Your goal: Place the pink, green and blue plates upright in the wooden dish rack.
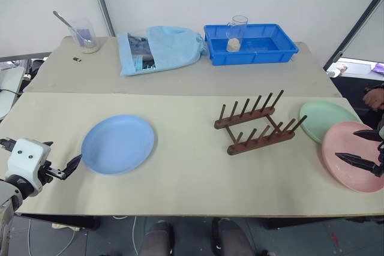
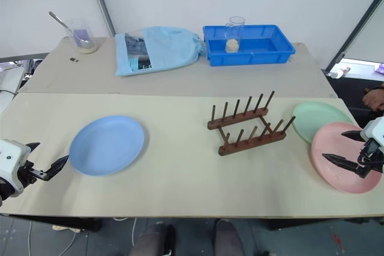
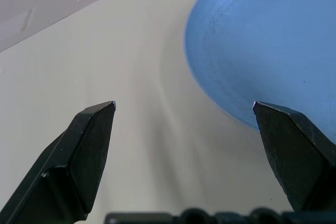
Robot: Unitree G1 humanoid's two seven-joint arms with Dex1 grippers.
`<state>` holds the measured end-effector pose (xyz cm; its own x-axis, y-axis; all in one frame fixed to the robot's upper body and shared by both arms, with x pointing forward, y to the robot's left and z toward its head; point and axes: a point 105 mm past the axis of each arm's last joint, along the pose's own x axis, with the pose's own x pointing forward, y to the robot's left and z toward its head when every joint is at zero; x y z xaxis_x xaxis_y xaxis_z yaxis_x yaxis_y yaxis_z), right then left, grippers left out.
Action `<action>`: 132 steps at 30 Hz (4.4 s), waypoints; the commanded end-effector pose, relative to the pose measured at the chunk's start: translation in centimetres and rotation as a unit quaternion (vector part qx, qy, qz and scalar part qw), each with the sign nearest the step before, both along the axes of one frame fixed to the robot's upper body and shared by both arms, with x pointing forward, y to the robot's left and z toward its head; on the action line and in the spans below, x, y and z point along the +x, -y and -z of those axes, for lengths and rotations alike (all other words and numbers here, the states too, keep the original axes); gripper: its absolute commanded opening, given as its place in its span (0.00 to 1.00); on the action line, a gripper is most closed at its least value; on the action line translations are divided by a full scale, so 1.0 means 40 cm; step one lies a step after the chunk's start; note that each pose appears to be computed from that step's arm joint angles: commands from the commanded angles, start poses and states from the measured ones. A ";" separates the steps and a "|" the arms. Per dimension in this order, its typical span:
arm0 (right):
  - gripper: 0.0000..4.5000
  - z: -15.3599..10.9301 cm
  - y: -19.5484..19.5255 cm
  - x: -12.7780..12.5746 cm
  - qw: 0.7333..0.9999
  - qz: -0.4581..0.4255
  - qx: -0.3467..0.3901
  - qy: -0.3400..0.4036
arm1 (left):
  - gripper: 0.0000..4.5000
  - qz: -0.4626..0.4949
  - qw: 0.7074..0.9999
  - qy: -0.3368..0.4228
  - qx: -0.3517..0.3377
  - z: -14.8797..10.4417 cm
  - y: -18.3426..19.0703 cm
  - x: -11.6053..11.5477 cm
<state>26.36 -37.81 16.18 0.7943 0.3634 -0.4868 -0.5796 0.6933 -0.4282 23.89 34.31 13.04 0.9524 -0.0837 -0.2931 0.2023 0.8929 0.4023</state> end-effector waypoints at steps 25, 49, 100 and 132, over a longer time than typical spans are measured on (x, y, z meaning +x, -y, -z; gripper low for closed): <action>1.00 -0.028 -0.014 0.011 1.000 -0.008 -0.003 0.030 | 1.00 0.110 0.992 0.061 -0.030 -0.089 0.099 0.017; 1.00 -0.093 -0.277 -0.149 0.995 -0.081 0.064 -0.001 | 1.00 0.503 0.853 -0.006 -0.138 0.078 0.895 0.136; 1.00 0.029 -0.321 -0.240 0.993 -0.070 0.065 -0.068 | 0.99 0.658 0.751 0.034 -0.035 0.026 0.886 0.195; 0.01 0.153 -0.252 0.086 0.996 -0.033 -0.079 -0.007 | 0.00 0.494 0.869 0.004 -0.037 0.116 0.997 0.189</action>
